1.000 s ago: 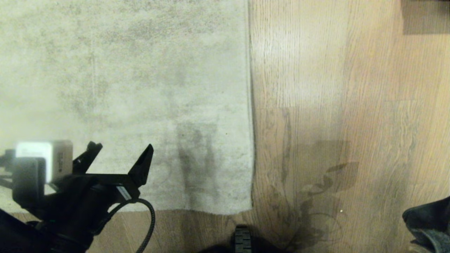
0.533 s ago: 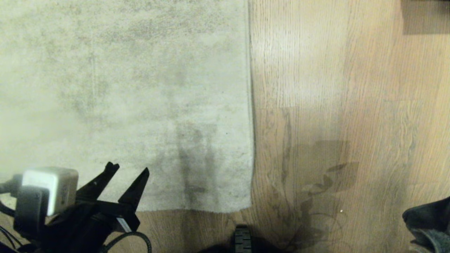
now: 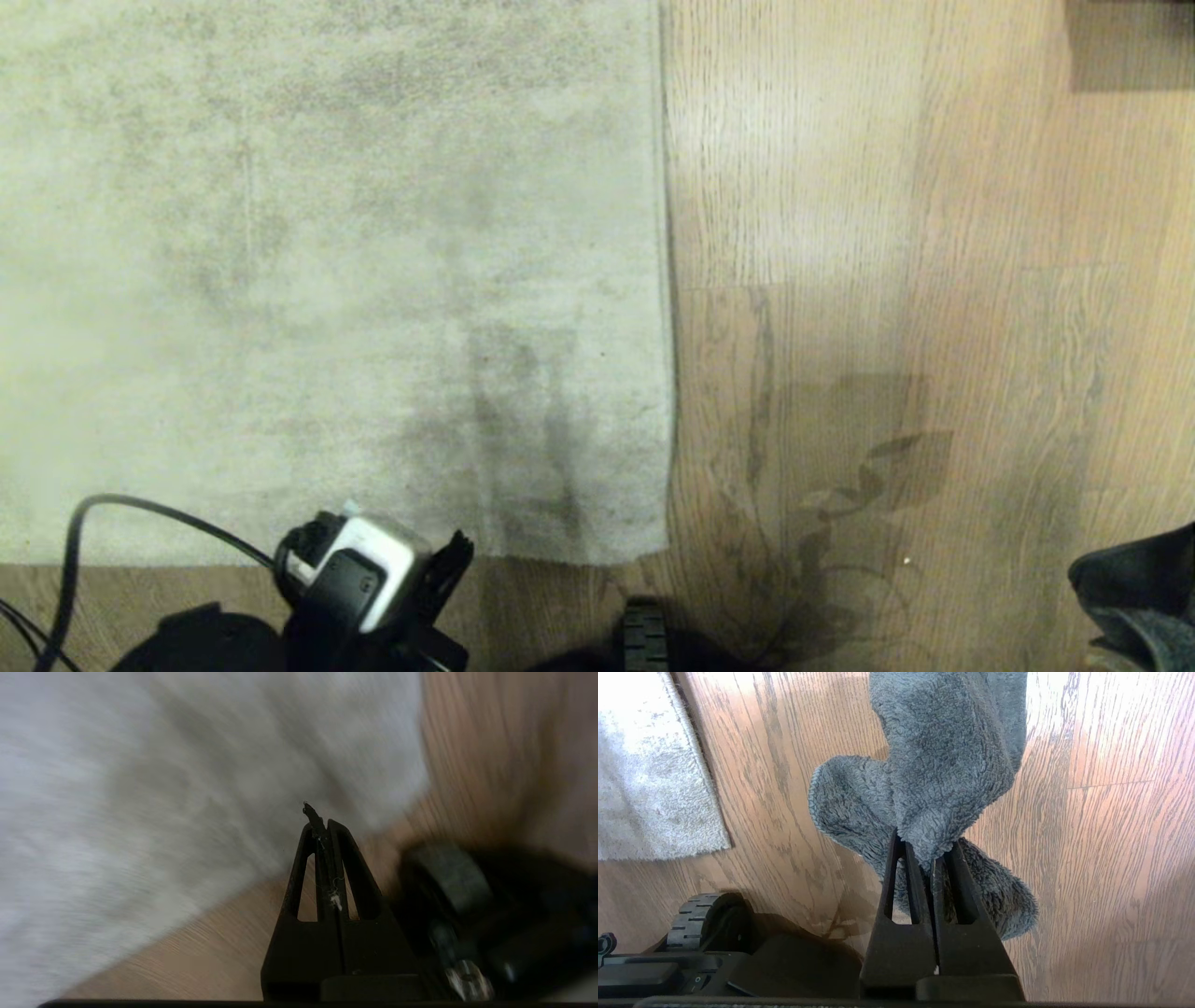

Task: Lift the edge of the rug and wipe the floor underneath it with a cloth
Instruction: Lay down the carpet

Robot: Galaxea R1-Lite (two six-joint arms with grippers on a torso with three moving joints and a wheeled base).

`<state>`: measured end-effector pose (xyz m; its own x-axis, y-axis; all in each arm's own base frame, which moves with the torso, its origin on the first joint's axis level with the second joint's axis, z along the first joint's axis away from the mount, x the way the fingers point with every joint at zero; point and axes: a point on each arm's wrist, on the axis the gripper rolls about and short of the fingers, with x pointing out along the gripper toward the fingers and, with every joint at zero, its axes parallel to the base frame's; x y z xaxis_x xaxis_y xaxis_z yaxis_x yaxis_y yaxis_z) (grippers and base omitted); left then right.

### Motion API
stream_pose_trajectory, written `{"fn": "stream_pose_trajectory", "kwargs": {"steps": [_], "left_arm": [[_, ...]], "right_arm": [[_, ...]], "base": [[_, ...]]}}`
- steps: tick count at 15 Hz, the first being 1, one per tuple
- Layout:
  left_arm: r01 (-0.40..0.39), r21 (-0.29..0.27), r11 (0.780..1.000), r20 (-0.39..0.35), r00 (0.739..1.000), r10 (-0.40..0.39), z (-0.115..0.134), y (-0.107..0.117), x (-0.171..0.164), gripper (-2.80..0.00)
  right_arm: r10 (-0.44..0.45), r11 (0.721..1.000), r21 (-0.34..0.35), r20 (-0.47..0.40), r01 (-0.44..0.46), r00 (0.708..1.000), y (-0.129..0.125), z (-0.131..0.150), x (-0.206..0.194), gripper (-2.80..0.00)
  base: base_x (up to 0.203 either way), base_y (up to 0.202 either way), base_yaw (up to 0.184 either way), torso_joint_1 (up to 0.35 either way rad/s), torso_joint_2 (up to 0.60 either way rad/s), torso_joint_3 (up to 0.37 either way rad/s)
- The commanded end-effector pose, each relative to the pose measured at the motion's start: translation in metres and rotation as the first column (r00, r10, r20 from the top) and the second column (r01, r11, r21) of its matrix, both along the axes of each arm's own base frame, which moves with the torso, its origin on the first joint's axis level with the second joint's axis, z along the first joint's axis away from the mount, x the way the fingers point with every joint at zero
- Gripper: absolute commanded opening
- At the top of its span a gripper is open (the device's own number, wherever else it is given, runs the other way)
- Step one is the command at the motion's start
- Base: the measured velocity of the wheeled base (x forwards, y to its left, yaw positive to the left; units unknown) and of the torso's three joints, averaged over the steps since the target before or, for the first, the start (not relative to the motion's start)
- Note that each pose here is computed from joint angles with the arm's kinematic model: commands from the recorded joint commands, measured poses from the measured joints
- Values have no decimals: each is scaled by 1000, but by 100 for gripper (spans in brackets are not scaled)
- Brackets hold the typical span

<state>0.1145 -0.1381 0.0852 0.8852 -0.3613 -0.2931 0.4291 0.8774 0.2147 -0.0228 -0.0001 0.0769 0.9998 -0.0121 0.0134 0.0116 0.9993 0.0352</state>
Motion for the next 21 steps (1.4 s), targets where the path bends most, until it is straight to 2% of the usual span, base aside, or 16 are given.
{"fn": "stream_pose_trajectory", "kwargs": {"steps": [1, 3, 7, 14, 17, 21], "left_arm": [[30, 90, 995, -120, 993, -19, -30, -10, 9, -280], [34, 135, 990, -185, 983, -8, -46, -11, 16, -280], [71, 158, 985, -271, 962, -25, -72, -25, 37, -280], [37, 127, 991, -264, 964, -2, -133, -80, 98, -280], [7, 95, 995, -285, 958, 21, -155, -86, 105, -280], [5, 47, 999, -243, 970, 6, -166, -104, 122, -280]], "right_arm": [[0, 1000, 0, 0, 0, 1000, 0, 0, 0, -280], [0, 1000, 0, 0, 0, 1000, 0, 0, 0, -280], [0, 1000, 0, -1, 0, 1000, 0, 0, 0, -280], [-1, 1000, 0, 0, 1, 1000, 0, 0, 0, -280], [0, 1000, 0, -1, 0, 1000, 0, 0, 0, -280], [-2, 1000, 0, -1, 2, 1000, 0, 0, 0, -280]], "base": [[0, 0, 0, 0, 0, 0], [0, 0, 0, 0, 0, 0], [0, 0, 0, 0, 0, 0], [0, 0, 0, 0, 0, 0], [0, 0, 0, 0, 0, 0], [0, 0, 0, 0, 0, 0]]}}
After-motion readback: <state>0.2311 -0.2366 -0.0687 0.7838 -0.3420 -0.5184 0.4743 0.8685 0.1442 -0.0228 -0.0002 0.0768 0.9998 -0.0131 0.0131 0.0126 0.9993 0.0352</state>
